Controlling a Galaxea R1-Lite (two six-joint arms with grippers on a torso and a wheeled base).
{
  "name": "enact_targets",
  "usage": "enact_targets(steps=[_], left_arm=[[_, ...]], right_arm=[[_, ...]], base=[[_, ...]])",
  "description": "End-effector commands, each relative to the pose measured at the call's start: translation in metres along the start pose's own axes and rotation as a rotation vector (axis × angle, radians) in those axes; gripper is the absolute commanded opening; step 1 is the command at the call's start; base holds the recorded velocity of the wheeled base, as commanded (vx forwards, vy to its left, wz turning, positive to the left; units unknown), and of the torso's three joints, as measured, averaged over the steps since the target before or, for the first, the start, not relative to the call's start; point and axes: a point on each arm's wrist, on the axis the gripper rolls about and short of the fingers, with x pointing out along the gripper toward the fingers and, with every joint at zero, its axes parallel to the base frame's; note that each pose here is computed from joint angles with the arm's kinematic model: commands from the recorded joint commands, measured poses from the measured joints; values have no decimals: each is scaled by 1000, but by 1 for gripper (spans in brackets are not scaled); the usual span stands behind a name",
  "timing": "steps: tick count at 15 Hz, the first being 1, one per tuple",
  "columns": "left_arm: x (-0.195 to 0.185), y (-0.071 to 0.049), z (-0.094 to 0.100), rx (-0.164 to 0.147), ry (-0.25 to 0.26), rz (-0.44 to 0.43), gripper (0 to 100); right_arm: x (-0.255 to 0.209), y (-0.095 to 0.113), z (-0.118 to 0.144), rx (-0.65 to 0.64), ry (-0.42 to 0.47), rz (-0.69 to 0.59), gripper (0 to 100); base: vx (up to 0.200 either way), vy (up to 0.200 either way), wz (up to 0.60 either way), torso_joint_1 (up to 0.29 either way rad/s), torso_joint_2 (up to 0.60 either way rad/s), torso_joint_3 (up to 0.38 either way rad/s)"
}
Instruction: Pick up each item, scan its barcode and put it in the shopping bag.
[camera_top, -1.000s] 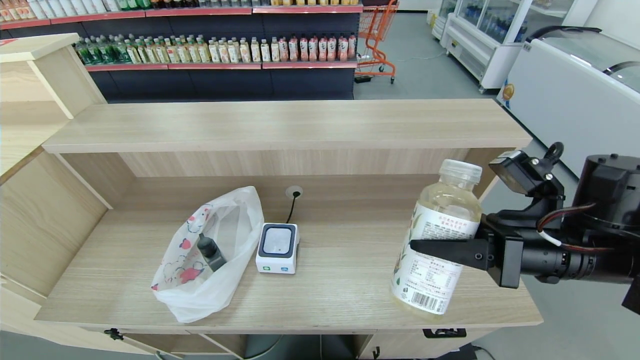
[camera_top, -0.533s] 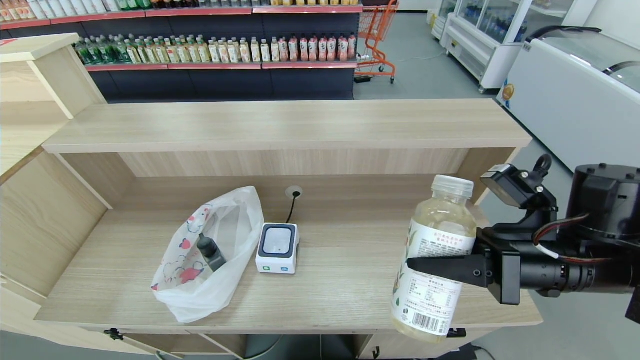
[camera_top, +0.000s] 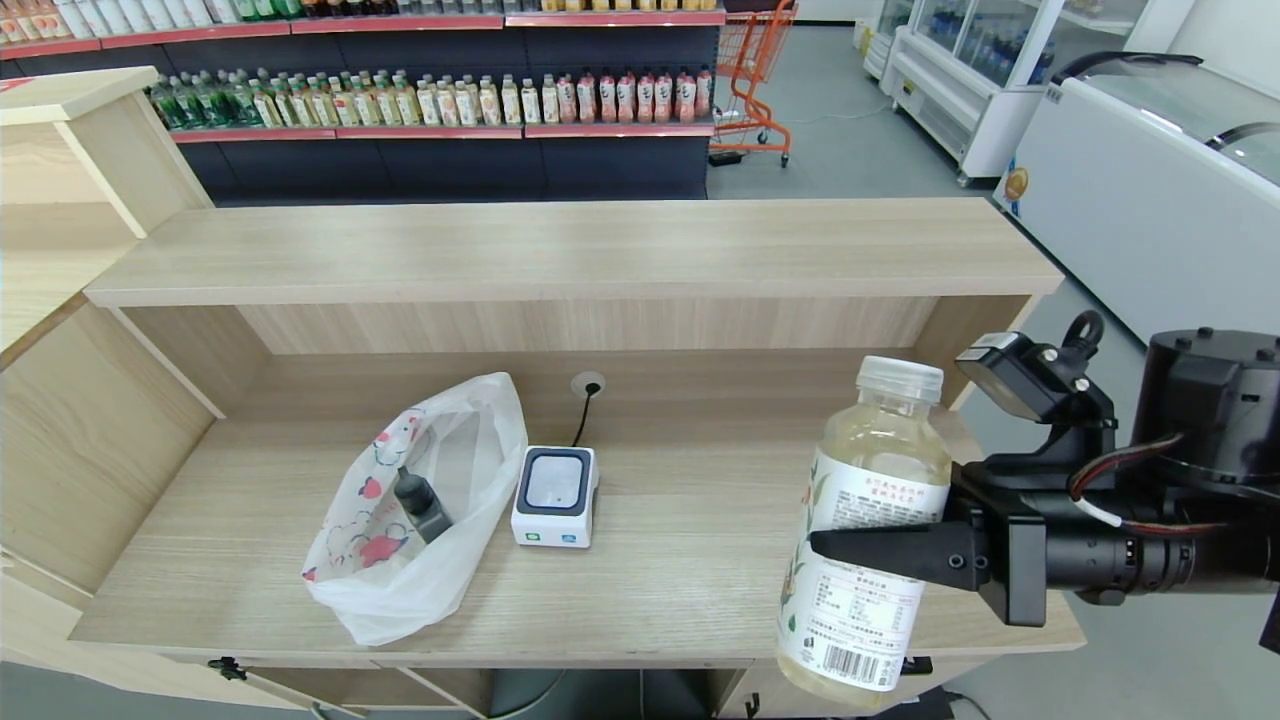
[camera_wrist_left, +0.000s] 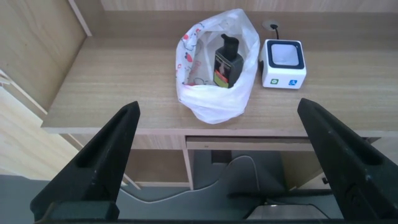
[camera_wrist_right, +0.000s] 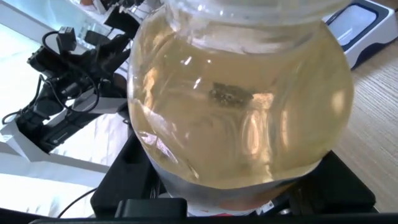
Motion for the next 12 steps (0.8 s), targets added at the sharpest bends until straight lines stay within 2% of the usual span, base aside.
enact_targets(steps=[1,10,11,12], left_arm=[[0,0,0,0,1,0,100],[0,0,0,0,1,0,100],[0,0,0,0,1,0,100],[0,0,0,0,-1,0,100]], right_arm=[[2,0,-1,1,5,5,0],[1,-1,0,-11,-2,-4,0],[-4,-7,3,-72,-17,-44,0],[-14,-18,5,-145,-39,-141,0]], base=[[0,0,0,0,0,0],[0,0,0,0,0,0],[0,0,0,0,0,0],[0,0,0,0,0,0]])
